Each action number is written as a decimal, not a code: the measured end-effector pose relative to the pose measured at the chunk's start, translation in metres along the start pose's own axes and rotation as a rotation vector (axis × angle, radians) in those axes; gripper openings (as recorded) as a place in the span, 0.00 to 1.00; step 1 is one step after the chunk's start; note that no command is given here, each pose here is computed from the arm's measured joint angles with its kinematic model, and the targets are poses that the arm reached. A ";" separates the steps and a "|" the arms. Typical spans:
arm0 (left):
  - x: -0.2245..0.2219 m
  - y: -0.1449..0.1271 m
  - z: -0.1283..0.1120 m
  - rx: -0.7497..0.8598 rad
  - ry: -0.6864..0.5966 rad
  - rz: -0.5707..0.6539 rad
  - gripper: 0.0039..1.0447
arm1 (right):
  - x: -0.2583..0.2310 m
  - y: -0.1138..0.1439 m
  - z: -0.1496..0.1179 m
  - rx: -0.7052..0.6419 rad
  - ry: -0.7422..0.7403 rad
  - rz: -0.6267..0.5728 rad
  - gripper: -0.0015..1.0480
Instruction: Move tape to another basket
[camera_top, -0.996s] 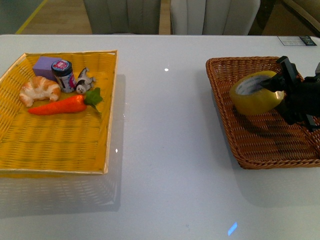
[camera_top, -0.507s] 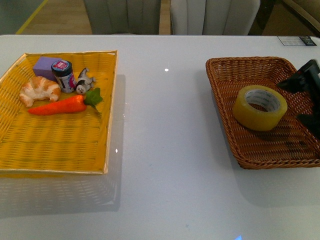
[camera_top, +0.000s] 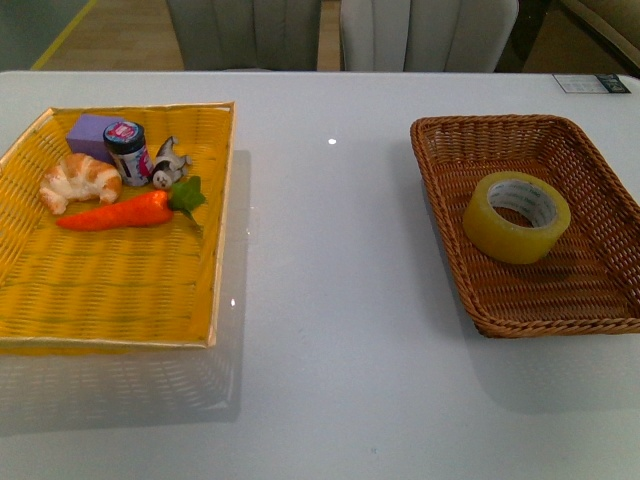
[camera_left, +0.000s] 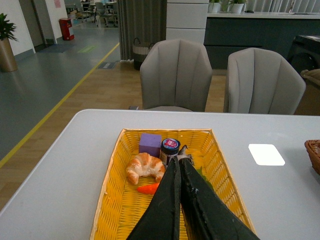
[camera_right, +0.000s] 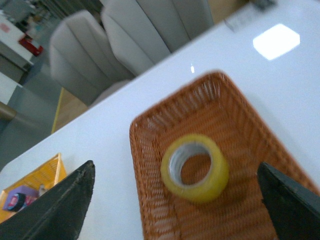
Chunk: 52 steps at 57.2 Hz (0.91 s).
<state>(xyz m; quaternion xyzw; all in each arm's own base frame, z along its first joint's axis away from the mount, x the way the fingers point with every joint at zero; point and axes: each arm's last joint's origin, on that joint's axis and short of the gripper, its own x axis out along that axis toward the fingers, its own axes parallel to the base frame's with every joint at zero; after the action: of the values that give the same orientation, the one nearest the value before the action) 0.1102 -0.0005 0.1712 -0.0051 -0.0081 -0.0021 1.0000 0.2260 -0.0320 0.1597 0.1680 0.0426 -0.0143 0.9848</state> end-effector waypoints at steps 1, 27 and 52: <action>0.000 0.000 0.000 0.000 -0.002 0.000 0.01 | -0.004 0.001 -0.002 -0.051 -0.020 0.009 0.73; -0.012 0.000 -0.004 0.000 0.018 0.001 0.01 | -0.059 0.025 -0.012 -0.328 -0.070 0.011 0.02; -0.012 0.000 -0.004 0.000 0.018 0.001 0.01 | -0.087 0.029 -0.009 -0.331 -0.091 0.026 0.02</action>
<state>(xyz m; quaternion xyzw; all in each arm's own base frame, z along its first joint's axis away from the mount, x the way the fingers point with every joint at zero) 0.0978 -0.0004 0.1672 -0.0051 0.0007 -0.0019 1.0000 0.1403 -0.0005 0.1685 0.0031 -0.0022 -0.0017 1.0000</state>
